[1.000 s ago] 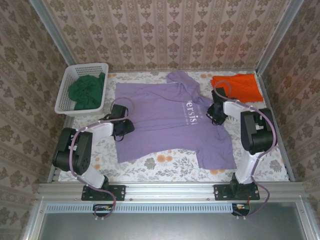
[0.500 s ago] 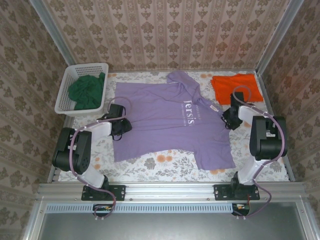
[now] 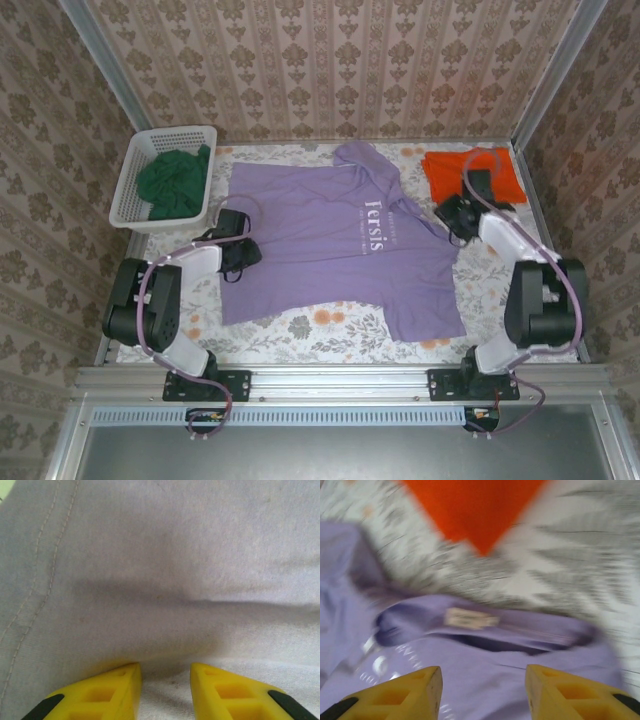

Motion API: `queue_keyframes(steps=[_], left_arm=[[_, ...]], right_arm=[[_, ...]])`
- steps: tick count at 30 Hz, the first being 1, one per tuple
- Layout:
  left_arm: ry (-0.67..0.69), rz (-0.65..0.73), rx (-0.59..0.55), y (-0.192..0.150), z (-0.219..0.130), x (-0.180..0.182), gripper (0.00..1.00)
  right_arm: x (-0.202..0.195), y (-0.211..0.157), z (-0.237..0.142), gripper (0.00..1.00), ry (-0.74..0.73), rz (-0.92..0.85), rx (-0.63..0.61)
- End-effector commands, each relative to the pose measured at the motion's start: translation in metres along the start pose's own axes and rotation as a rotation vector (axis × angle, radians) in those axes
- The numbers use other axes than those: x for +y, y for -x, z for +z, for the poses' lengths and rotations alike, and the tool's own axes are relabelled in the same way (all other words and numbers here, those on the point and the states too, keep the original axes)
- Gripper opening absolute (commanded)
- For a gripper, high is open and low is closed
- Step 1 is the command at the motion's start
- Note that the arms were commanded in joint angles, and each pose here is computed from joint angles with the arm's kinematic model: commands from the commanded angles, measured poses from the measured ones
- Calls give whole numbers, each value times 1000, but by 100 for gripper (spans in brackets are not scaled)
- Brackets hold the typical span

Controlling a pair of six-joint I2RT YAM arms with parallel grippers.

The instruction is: Fold and stack the t-shirts

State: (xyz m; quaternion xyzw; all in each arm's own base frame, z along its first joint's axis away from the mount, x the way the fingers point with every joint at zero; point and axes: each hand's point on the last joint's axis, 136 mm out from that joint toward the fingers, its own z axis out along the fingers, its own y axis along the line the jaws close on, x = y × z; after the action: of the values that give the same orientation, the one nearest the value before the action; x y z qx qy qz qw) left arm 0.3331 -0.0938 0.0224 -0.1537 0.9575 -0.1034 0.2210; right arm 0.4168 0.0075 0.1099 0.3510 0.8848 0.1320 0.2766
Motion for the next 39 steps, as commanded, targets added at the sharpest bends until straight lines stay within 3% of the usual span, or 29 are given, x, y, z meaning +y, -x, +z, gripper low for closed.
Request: queue_keyframes(steps=[1,5,9,24,34,39], left_arm=[[63,17,45,-17,-2,18,33],[55,26,39,-17,-3,15,34],[56,28,37,-16,-3,14,34],[37,40,36,-16,-4,7,34],[43,43,36,-16,-2,7,34],[59,40,30,-16,-3,11,34]], right_arm=[[49,-12,18,54,17,-214,78],[79,-1,41,66,-15,-309,38],[99,3,59,68,6,-359,51],[101,6,109,53,-86,-578,81],[111,6,120,13,-36,-580,77],[107,32,113,5,-45,-558,19]])
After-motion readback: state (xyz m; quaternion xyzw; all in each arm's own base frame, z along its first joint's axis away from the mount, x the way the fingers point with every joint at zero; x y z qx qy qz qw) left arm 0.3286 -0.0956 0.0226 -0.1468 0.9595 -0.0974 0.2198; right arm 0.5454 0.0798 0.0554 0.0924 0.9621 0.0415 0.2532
